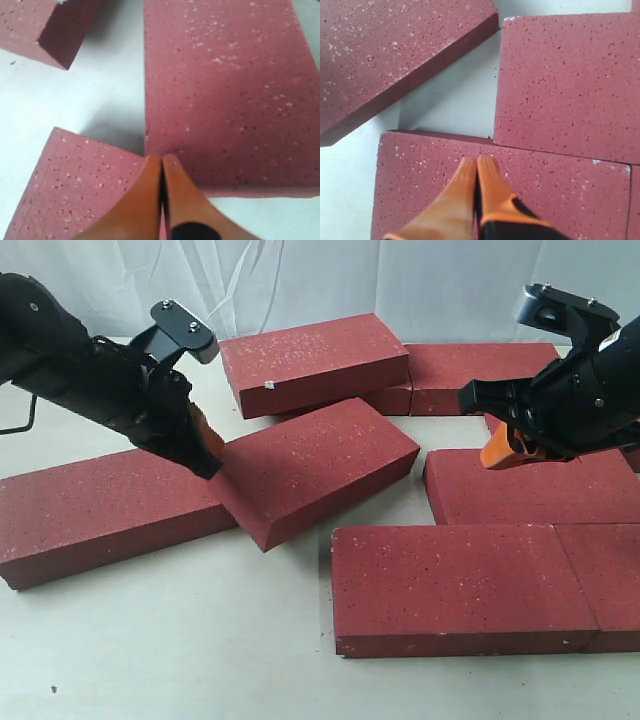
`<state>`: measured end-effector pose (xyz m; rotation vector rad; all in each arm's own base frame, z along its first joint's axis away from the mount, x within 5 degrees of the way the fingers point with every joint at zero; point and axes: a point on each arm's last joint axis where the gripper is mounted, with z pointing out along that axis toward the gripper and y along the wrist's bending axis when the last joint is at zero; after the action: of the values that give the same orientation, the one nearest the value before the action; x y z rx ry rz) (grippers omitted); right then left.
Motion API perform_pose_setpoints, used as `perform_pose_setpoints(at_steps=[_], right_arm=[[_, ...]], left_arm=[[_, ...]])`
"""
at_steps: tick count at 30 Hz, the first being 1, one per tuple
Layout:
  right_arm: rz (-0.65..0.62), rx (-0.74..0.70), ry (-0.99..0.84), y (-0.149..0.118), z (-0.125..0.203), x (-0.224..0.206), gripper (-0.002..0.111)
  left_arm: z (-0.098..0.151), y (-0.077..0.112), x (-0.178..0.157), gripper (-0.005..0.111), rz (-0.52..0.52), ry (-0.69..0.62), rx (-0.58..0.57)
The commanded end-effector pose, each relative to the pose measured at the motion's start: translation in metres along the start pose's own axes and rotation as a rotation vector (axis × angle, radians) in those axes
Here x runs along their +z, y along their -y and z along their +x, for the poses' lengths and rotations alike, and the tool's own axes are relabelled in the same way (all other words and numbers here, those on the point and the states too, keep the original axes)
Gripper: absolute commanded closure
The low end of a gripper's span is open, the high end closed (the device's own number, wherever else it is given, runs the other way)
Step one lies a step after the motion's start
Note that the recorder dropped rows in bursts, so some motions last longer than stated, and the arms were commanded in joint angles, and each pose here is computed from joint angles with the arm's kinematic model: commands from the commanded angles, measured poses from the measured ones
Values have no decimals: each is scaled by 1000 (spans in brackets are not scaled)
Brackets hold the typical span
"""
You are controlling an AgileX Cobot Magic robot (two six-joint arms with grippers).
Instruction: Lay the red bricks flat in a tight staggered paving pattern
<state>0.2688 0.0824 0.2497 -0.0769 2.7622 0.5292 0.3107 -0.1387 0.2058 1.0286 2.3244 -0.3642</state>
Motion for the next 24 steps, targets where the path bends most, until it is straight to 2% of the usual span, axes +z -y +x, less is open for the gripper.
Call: perform_pose_setpoints(at_steps=[1,4,7,12,14,15,19,24], right_arm=[[4,-4,18,1,0,-3,109],[4,-4,18,1,0,-3,109],[4,-4,18,1,0,-3,109],[4,-4,20,1,0,-3,109],[4,-4,20,1,0,-3,109],[4,-4,20,1,0,-3,109],[4,-4,24,2,-1,-3,109],[4,-4,24,2,-1,-3,109]], left_arm=[[7,-7,-1,107,-84,-76,-51],[13,-12,-2,107,-150,-146,-85],[19,-16,-3,107,-186,-202,-69],[30,-16,13,107,-150,-290,-77],[42,-15,22,107,-113,-394,-69],[50,-15,22,107,-100,-477,-36],[63,-14,14,107,-80,-651,26],[68,-11,9,107,-46,-727,12]])
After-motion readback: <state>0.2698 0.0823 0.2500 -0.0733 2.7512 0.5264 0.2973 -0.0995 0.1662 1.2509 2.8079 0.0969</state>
